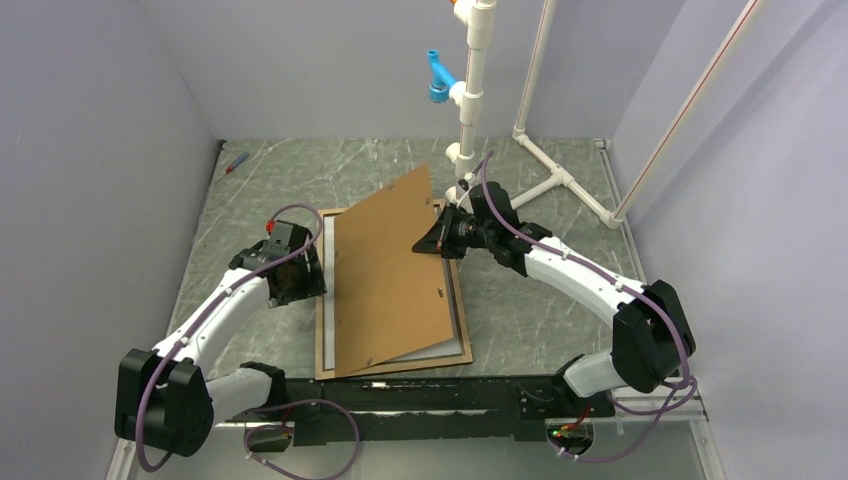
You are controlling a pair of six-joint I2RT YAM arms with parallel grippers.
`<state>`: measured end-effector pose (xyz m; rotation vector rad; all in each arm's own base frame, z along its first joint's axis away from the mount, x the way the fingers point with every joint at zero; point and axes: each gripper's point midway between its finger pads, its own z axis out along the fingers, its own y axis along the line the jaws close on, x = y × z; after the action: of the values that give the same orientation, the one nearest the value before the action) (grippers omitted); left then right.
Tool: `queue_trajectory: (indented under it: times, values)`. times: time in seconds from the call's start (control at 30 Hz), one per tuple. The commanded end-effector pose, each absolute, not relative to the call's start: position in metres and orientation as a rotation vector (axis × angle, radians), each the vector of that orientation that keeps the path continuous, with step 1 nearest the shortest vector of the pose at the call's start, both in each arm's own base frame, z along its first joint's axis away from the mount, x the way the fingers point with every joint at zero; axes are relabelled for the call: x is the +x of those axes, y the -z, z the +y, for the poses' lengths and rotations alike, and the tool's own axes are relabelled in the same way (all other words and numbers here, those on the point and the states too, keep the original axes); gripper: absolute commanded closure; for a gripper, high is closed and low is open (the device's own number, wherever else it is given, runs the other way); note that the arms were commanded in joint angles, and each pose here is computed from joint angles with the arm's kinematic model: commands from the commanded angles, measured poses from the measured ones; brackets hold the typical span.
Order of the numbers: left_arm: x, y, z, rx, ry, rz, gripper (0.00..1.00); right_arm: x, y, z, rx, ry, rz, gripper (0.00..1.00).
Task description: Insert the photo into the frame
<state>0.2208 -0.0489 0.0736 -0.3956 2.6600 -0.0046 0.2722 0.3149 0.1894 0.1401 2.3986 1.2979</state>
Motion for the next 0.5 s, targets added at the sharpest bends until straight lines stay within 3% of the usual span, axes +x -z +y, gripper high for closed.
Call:
queue_trajectory:
  times: [0.0, 0.47]
  values:
    - [0.225, -0.072, -0.050, -0.390, 0.025, 2.655, 0.24, 0.294, -0.256, 0.328, 0.062, -1.412, 2.142, 1.00]
    - [0.223, -0.049, -0.051, -0.395, 0.004, 2.709, 0.33, 0.296, -0.268, 0.331, 0.056, -1.438, 2.110, 1.00]
